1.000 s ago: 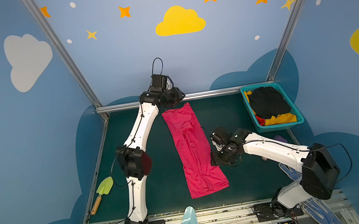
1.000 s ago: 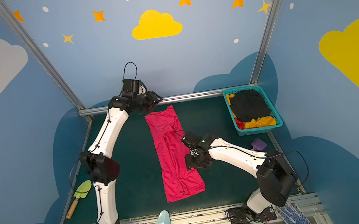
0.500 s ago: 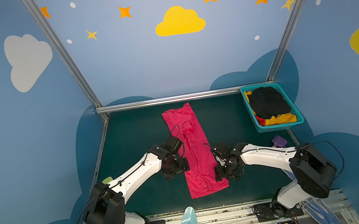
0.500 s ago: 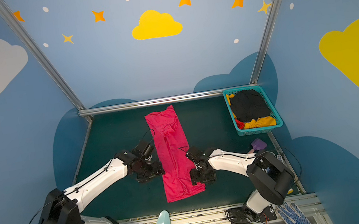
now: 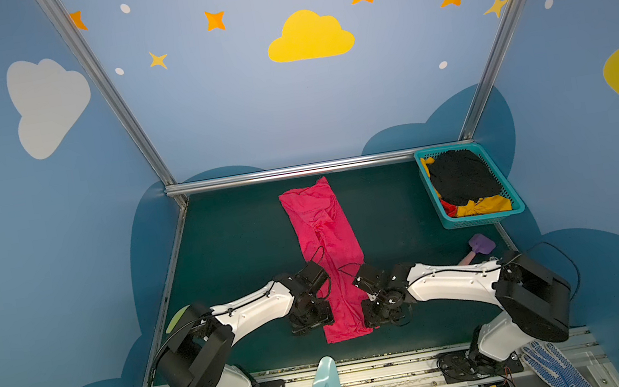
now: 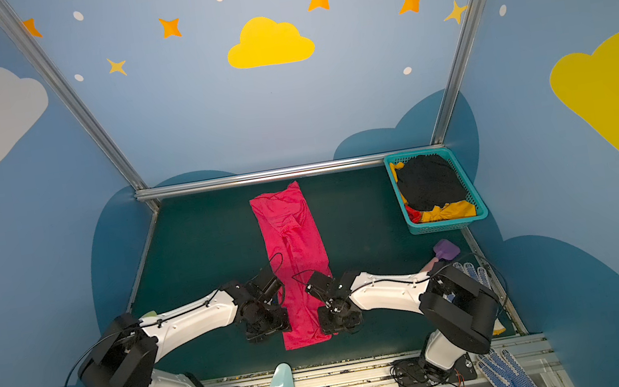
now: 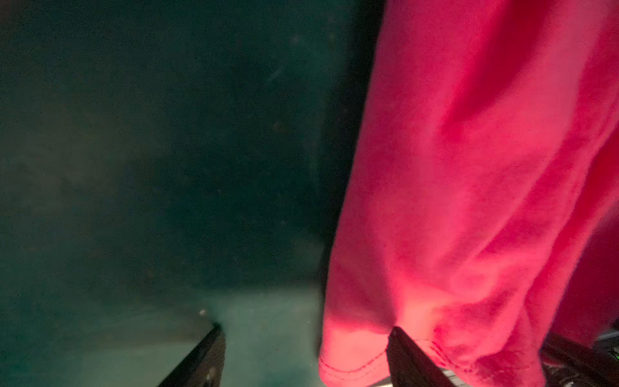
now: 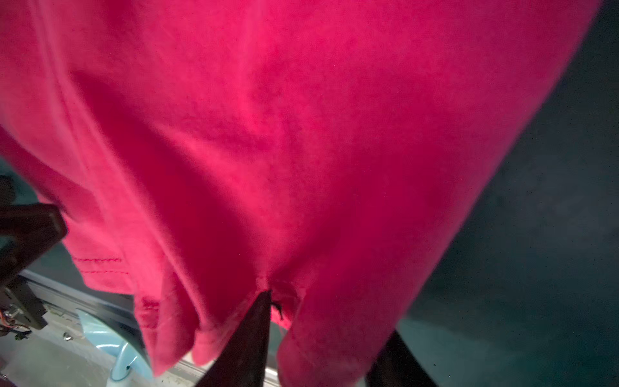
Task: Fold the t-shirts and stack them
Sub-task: 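Grasp the near end of the pink strip with both grippers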
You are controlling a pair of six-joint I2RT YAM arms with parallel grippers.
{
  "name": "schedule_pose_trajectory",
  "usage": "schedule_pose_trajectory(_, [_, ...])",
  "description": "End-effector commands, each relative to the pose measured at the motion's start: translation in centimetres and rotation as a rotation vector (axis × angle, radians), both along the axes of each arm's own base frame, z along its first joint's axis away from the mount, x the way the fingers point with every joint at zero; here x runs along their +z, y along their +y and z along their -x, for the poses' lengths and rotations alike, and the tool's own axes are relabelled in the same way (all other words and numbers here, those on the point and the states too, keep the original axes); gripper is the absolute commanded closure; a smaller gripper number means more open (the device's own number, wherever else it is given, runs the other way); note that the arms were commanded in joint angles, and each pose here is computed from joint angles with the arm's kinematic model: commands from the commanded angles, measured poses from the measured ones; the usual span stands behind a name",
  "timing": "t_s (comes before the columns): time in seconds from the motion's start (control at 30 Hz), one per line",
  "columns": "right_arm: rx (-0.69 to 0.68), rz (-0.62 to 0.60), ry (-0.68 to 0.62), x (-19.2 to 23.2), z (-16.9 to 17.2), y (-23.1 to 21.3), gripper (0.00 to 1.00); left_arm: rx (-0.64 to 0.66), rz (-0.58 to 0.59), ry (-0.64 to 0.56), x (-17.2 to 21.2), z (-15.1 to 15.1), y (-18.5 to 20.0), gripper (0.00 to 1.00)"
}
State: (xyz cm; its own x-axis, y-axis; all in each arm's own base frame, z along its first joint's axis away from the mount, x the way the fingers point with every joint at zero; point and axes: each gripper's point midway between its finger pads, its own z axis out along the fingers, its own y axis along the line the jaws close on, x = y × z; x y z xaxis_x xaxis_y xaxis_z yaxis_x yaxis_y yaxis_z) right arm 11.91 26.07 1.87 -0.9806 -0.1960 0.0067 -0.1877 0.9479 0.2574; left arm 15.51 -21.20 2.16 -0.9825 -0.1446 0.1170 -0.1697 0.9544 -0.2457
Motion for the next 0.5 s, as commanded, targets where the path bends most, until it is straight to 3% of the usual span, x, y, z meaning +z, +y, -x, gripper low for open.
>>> schedule_pose_trajectory(0.0, [-0.013,0.144,0.108,-2.9,3.5,-2.8,0.45,0.032,-0.005,0.024,-0.8,0.7,0.2,0.28])
schedule_pose_trajectory(0.27, [-0.077,0.222,0.02,-1.5,2.5,-5.9,0.28,0.03,0.045,0.066,-1.9,2.3,-1.3,0.4])
schedule_pose_trajectory(0.47, [-0.145,0.2,-0.037,0.0,1.1,-7.2,0.24,0.022,0.034,0.105,-2.7,3.5,-1.6,0.51])
